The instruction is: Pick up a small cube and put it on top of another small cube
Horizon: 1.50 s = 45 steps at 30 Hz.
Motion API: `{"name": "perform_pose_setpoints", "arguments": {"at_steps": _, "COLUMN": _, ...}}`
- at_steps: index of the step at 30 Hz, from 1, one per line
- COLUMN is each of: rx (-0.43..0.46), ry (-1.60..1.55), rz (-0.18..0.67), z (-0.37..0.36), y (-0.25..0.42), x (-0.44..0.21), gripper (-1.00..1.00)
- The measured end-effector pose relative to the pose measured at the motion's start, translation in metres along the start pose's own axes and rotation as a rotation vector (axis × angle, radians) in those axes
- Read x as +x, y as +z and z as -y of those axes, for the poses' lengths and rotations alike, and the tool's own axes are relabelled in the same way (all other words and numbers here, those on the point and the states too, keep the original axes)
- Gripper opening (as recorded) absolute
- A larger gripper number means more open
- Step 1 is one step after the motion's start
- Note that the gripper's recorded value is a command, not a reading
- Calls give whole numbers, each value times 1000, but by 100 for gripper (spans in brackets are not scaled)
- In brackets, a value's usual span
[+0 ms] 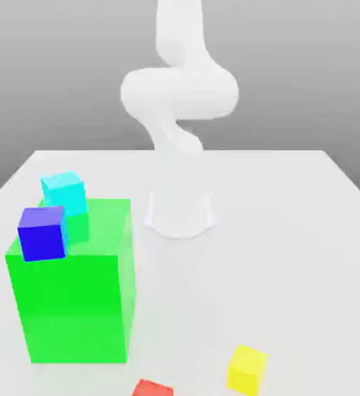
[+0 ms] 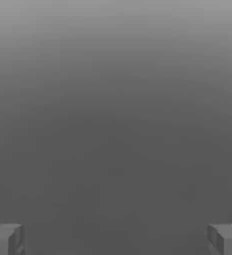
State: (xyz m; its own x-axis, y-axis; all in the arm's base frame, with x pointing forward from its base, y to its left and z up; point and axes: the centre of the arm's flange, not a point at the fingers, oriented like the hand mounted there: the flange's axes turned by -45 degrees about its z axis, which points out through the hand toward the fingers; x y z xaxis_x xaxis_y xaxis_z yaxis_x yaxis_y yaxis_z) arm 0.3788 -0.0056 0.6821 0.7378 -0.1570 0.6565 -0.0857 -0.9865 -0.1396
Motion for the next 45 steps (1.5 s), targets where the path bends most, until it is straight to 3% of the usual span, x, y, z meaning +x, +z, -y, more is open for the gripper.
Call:
{"name": "perform_pose_setpoints", "arguments": {"at_steps": 4, "rx": 32, "ry": 242, "rz": 119, "z": -9, "y": 72, "x": 2, "gripper": 0}}
{"name": "perform_pose_setpoints", "arguments": {"at_steps": 9, "rx": 11, "ry": 531, "rz": 261, "z": -18, "y": 159, "x": -10, "gripper": 0}}
{"name": "perform_pose_setpoints", "arguments": {"at_steps": 14, "rx": -73, "ry": 811, "rz": 382, "z": -27, "y": 242, "x": -36, "gripper": 0}}
{"name": "perform_pose_setpoints", "arguments": {"at_steps": 19, "rx": -213, "ry": 1079, "rz": 465, "z": -37, "y": 318, "x": -74, "gripper": 0}}
{"name": "perform_pose_setpoints", "arguments": {"at_steps": 25, "rx": -437, "ry": 1377, "rz": 490, "z": -56, "y": 394, "x": -130, "gripper": 0}}
{"name": "perform_pose_setpoints", "arguments": {"at_steps": 31, "rx": -693, "ry": 1640, "rz": 412, "z": -83, "y": 452, "x": -189, "gripper": 0}}
{"name": "perform_pose_setpoints", "arguments": {"at_steps": 35, "rx": -743, "ry": 1686, "rz": 381, "z": -94, "y": 493, "x": -227, "gripper": 0}}
{"name": "perform_pose_setpoints", "arguments": {"at_steps": 36, "rx": -745, "ry": 1688, "rz": 380, "z": -97, "y": 504, "x": -237, "gripper": -100}}
{"name": "perform_pose_setpoints", "arguments": {"at_steps": 45, "rx": -744, "ry": 1689, "rz": 377, "z": -94, "y": 490, "x": -224, "gripper": -100}}
